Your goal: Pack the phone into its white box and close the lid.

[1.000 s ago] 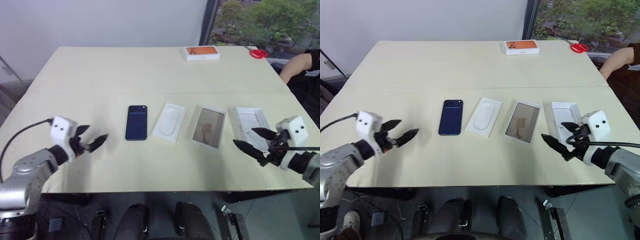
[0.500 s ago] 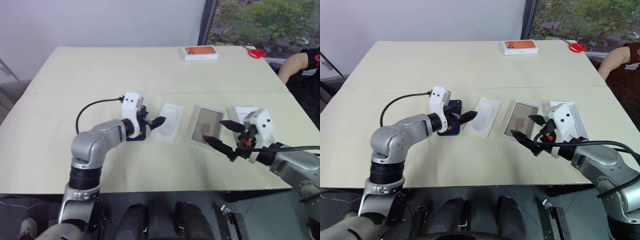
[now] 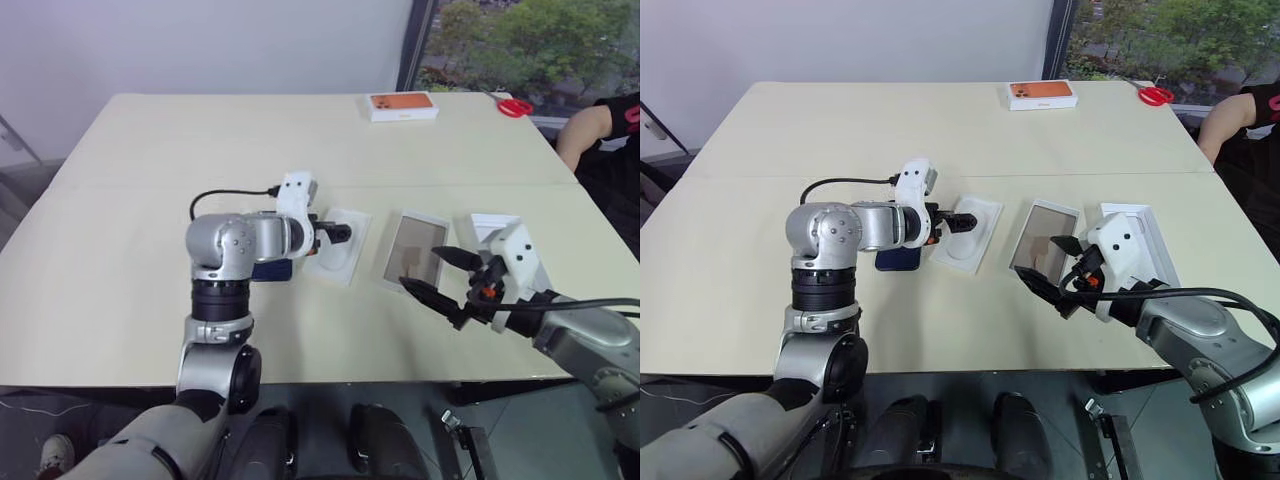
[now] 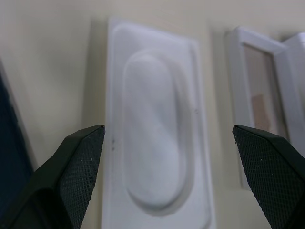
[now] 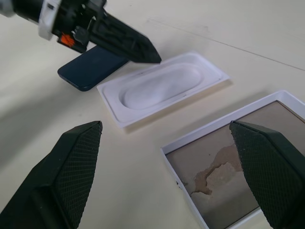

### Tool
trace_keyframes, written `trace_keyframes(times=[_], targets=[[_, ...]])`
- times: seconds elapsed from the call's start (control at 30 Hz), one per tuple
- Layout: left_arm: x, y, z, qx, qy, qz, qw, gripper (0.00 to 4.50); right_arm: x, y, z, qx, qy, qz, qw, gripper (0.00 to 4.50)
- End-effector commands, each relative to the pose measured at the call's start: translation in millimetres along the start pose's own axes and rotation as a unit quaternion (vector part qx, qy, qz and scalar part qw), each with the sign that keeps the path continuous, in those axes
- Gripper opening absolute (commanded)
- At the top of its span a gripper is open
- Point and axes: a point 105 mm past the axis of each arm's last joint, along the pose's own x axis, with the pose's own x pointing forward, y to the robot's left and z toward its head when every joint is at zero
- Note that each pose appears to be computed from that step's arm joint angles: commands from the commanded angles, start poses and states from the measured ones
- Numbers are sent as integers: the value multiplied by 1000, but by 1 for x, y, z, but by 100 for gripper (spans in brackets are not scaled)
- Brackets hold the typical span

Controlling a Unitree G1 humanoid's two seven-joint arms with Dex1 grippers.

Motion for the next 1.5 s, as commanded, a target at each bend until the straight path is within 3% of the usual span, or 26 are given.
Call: trace_keyframes(times=[0.03, 0.2, 0.5, 0.6, 0.8, 0.83, 0.87, 1.13, 1.5], targets=[[-1, 0, 13, 12, -11, 28, 999, 450, -4, 3, 11, -21, -17, 2, 1000, 446], [3, 3, 11, 11, 6, 40, 999, 450, -4, 5, 9, -19, -15, 4, 1000, 446], [8, -10, -6, -26, 70, -25, 997, 450, -3, 9, 8, -21, -16, 8, 1000, 446], [9, -7, -7, -34, 77, -21, 996, 367, -3, 10, 7, -21, -16, 8, 1000, 450], [9, -1, -5, -43, 73, -10, 996, 66, -3, 12, 7, -20, -18, 9, 1000, 450], [9, -1, -5, -44, 71, -8, 996, 22, -2, 12, 7, -19, -18, 9, 1000, 450], [9, 1, -3, -45, 67, -5, 997, 7, -2, 12, 7, -19, -18, 10, 1000, 450], [-2, 15, 23, -71, -12, -2, 997, 7, -3, 12, 9, -23, -19, 10, 1000, 450], [-14, 8, 39, -149, -36, -96, 984, 7, -7, 7, 13, -33, -20, -4, 999, 450]])
